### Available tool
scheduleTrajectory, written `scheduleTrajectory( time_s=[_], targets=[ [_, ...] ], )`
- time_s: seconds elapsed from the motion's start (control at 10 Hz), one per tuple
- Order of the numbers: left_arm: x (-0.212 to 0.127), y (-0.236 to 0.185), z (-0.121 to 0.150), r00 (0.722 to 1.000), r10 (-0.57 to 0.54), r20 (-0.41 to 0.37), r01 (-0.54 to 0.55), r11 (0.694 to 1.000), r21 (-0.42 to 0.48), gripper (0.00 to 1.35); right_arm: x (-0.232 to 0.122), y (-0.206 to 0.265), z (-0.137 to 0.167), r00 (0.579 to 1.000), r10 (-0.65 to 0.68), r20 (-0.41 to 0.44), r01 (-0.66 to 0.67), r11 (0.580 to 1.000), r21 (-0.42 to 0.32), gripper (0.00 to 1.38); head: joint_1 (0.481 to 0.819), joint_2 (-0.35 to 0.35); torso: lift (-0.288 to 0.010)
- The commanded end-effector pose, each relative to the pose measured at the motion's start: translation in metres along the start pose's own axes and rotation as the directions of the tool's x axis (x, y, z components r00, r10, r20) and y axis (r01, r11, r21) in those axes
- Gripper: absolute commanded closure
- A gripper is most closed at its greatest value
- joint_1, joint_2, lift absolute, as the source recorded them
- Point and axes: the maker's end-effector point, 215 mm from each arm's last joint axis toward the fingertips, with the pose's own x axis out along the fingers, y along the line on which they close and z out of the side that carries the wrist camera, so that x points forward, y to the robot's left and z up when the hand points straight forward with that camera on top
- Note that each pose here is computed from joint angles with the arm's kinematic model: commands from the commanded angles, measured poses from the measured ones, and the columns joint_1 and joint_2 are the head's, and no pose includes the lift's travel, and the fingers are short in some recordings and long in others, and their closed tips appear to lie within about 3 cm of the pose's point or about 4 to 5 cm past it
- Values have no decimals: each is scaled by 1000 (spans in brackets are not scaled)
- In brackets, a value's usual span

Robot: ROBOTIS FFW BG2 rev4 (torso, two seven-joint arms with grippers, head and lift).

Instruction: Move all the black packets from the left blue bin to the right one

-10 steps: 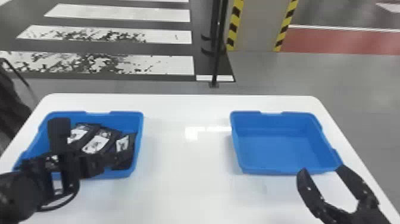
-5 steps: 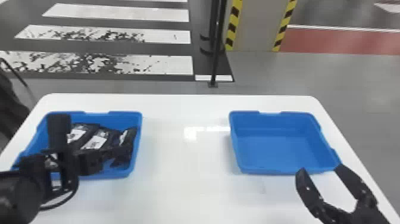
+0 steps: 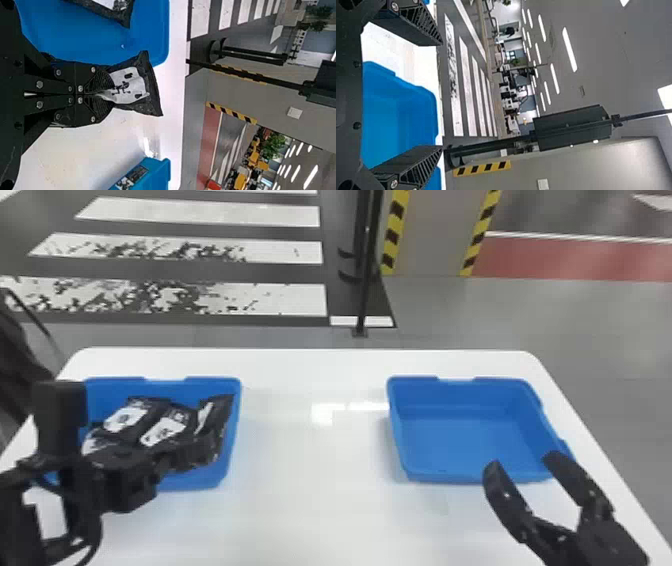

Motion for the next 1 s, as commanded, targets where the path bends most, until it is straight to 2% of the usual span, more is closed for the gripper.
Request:
scheduleTrajectory(
  time_s=[0.0, 0.2, 0.6, 0.9],
  targets=[
    [-7, -30, 10, 998, -45, 31, 44, 999, 32, 1208, 25, 31, -2, 997, 82, 4, -82, 992, 97, 93, 695, -72, -140],
    [4, -61, 16, 993, -111, 42, 110, 993, 46, 1208, 53, 83, -5, 974, 227, -13, -221, 958, 180, 93, 695, -53, -140],
    [26, -121, 38, 971, -236, 37, 228, 964, 137, 1208, 79, 153, -4, 912, 405, -66, -379, 892, 247, 93, 695, -3, -140],
    [43, -171, 21, 934, -356, -25, 356, 926, 124, 1208, 94, 182, -7, 876, 479, -59, -448, 852, 272, 94, 695, -8, -140]
  ],
)
